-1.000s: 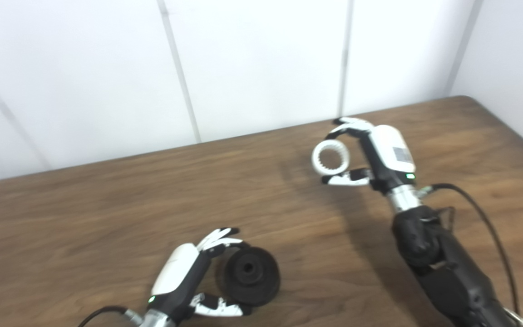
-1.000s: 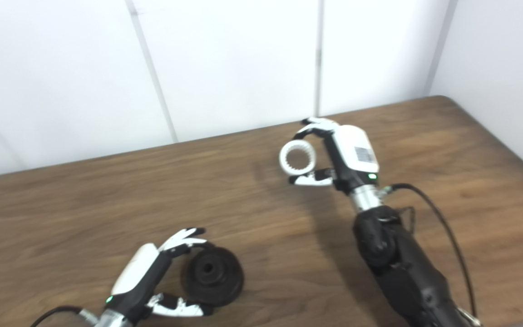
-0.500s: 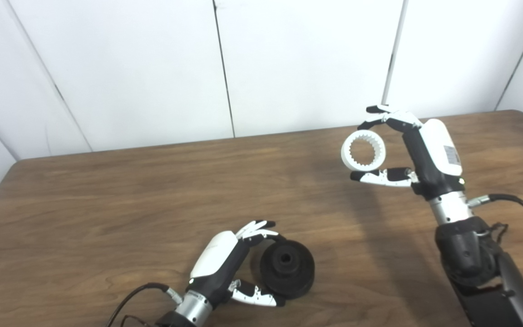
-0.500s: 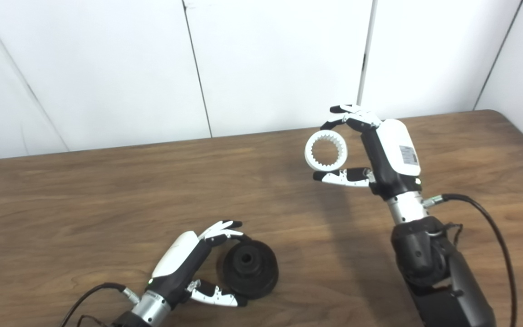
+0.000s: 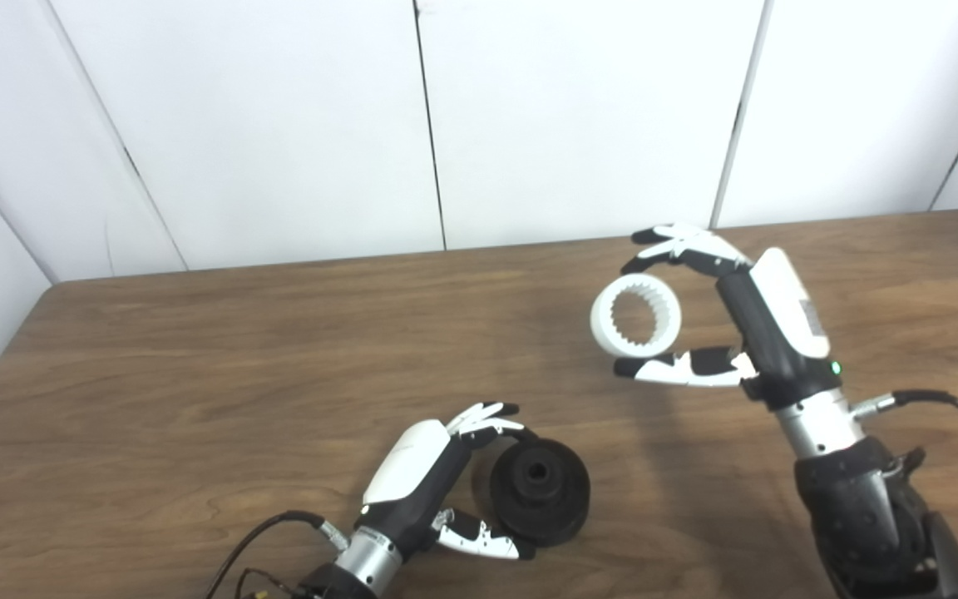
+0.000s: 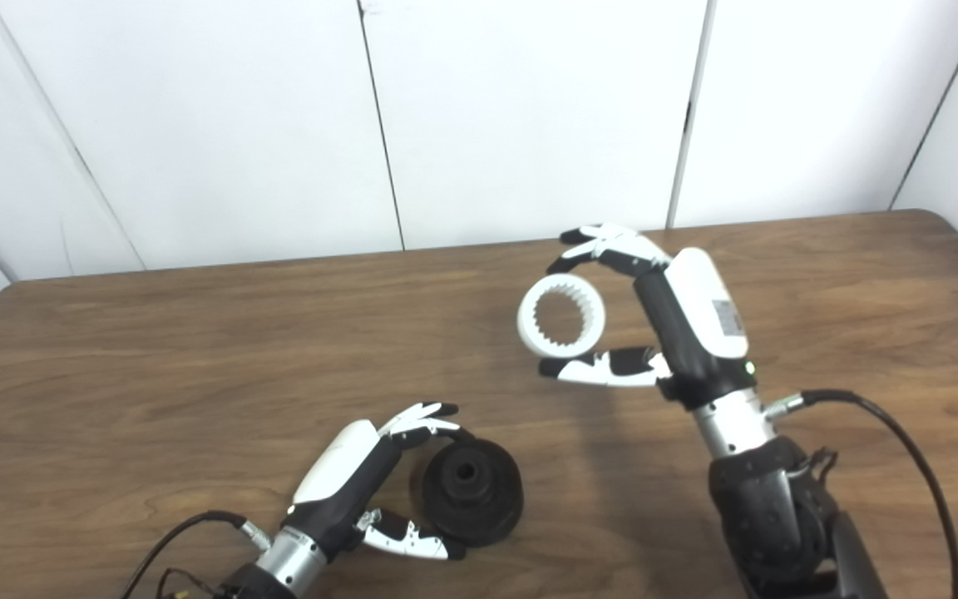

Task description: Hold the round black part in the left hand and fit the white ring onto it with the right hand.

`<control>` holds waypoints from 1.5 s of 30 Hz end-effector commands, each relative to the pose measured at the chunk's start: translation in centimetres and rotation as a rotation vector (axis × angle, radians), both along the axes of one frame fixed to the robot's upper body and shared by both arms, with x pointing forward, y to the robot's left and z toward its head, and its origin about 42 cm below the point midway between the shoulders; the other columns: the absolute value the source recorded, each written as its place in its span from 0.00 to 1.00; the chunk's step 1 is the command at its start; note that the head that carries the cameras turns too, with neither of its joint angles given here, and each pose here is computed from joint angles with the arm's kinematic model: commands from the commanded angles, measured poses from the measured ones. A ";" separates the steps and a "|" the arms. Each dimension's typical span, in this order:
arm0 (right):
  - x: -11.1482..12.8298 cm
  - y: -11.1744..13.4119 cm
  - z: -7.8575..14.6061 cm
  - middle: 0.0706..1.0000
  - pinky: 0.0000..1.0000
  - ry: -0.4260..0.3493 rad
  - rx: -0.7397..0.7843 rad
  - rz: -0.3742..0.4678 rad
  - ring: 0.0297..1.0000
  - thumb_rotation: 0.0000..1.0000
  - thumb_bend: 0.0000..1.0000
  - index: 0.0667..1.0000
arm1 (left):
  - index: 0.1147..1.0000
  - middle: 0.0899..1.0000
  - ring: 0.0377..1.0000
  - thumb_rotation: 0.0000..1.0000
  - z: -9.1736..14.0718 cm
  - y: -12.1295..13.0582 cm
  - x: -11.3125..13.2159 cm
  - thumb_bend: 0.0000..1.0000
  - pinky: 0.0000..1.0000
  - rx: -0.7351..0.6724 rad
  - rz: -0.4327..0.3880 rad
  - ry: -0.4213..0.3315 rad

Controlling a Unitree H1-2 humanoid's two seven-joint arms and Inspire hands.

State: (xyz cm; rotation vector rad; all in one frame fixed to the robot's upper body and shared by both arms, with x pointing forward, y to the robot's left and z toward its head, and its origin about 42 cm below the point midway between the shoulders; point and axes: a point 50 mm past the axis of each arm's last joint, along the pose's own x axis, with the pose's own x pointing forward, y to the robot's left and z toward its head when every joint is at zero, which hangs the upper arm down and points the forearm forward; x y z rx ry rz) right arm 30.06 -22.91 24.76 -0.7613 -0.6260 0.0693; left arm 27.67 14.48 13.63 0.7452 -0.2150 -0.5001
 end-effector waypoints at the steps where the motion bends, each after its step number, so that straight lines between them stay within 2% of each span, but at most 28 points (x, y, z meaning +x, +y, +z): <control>1: -0.6 1.0 1.5 0.75 0.72 -0.046 0.005 0.050 0.82 0.14 0.52 0.45 | 0.43 0.90 0.95 0.07 -0.4 0.2 0.5 0.52 0.86 0.060 0.002 0.011; 5: -1.4 1.6 0.8 0.76 0.75 -0.013 0.005 0.096 0.83 0.14 0.52 0.45 | 0.43 0.91 0.96 0.08 -0.4 0.1 0.7 0.52 0.89 0.076 0.000 0.014; 19: -2.9 2.9 -2.0 0.77 0.71 0.131 -0.030 0.200 0.83 0.14 0.52 0.45 | 0.43 0.91 0.98 0.08 -0.6 -0.5 1.4 0.52 0.95 0.118 -0.003 0.020; 34: -3.4 3.4 -4.1 0.77 0.70 0.224 -0.089 0.216 0.82 0.14 0.52 0.45 | 0.43 0.92 0.98 0.08 -0.2 -0.8 1.5 0.52 0.98 0.114 0.004 0.017; 45: -2.7 3.6 -6.0 0.78 0.70 0.278 -0.133 0.207 0.83 0.14 0.52 0.45 | 0.43 0.92 0.98 0.08 0.0 -0.8 1.4 0.52 0.99 0.111 0.004 0.018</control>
